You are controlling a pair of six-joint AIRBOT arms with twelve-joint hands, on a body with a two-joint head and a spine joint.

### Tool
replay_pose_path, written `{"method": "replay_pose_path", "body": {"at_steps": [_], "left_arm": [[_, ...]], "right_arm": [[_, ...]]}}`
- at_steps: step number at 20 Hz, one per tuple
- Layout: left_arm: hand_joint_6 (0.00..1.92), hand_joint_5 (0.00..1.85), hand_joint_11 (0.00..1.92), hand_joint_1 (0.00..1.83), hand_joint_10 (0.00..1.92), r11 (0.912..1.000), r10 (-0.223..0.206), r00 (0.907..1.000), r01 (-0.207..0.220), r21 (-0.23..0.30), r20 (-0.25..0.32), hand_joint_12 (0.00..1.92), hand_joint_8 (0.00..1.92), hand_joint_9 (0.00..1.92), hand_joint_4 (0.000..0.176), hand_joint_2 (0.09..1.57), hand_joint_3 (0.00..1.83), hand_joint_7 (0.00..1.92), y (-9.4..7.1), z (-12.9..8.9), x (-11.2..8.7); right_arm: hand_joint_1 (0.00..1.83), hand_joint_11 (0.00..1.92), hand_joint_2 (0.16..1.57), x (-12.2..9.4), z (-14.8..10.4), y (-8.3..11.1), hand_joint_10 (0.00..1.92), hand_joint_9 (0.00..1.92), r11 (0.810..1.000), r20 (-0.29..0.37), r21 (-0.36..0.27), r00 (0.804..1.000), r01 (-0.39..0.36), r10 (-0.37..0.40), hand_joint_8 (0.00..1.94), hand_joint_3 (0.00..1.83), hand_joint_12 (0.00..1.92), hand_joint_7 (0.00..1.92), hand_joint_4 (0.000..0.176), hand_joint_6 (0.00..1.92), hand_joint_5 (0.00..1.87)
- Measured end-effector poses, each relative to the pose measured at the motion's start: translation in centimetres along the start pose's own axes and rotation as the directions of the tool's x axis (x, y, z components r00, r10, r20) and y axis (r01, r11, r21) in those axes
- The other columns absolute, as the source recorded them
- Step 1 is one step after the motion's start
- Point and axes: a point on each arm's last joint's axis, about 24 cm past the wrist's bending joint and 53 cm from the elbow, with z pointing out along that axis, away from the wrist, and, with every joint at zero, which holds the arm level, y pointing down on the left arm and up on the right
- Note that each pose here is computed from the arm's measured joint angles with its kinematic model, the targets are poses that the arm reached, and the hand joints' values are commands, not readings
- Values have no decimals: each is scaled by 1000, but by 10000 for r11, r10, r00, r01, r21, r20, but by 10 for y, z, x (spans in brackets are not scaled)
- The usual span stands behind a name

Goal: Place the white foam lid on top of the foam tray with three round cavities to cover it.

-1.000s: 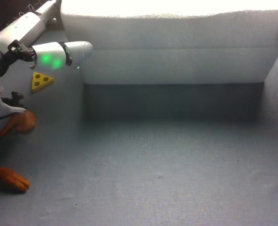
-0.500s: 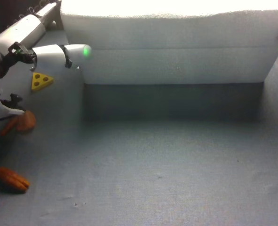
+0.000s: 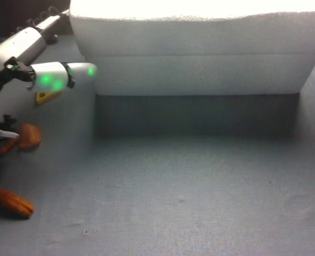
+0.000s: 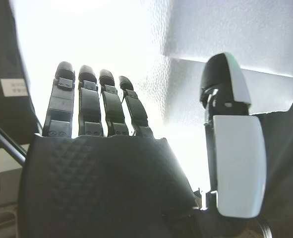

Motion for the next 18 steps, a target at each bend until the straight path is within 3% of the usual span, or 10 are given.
{"method": "replay_pose_path", "body": {"at_steps": [2, 4, 9, 13, 18], "left_arm": [[0, 8, 0, 574, 0, 9999, -7, 9998, 5, 119, 192, 218, 0, 0, 0, 1073, 0, 0, -3, -2, -8], [0, 2, 0, 572, 0, 9999, -13, 9996, 8, 159, 297, 22, 0, 0, 0, 1075, 0, 0, -3, -4, -12], [7, 18, 0, 579, 0, 9998, 53, 9992, -60, 187, 399, 0, 0, 0, 0, 1074, 0, 0, -2, -19, -18], [13, 38, 11, 517, 0, 9939, 75, 9978, -147, 1097, 660, 5, 0, 0, 0, 1046, 0, 0, -29, -36, -27], [17, 54, 24, 544, 0, 9761, 187, 9972, -337, 2147, 718, 14, 0, 0, 11, 1052, 0, 0, -58, -67, -29]], "right_arm": [[630, 9, 1119, -9, -5, -4, 0, 0, 9999, 177, 85, 9998, 76, -78, 0, 0, 4, 0, 0, 0, 0], [638, 4, 1151, -17, -9, -9, 0, 0, 9998, 365, 190, 9993, 70, -77, 0, 11, 2, 0, 0, 0, 0], [533, 0, 1225, -26, -23, -8, 0, 0, 9997, 645, 164, 9978, 155, -165, 0, 24, 0, 0, 0, 0, 0], [319, 51, 1371, -33, -44, 11, 0, 0, 9971, 932, -491, 9942, 577, -529, 0, 13, 37, 0, 0, 0, 0], [278, 1, 1376, -34, -72, 48, 0, 0, 9814, 1220, -1724, 9905, 844, -638, 0, 7, 19, 0, 0, 0, 0]]}}
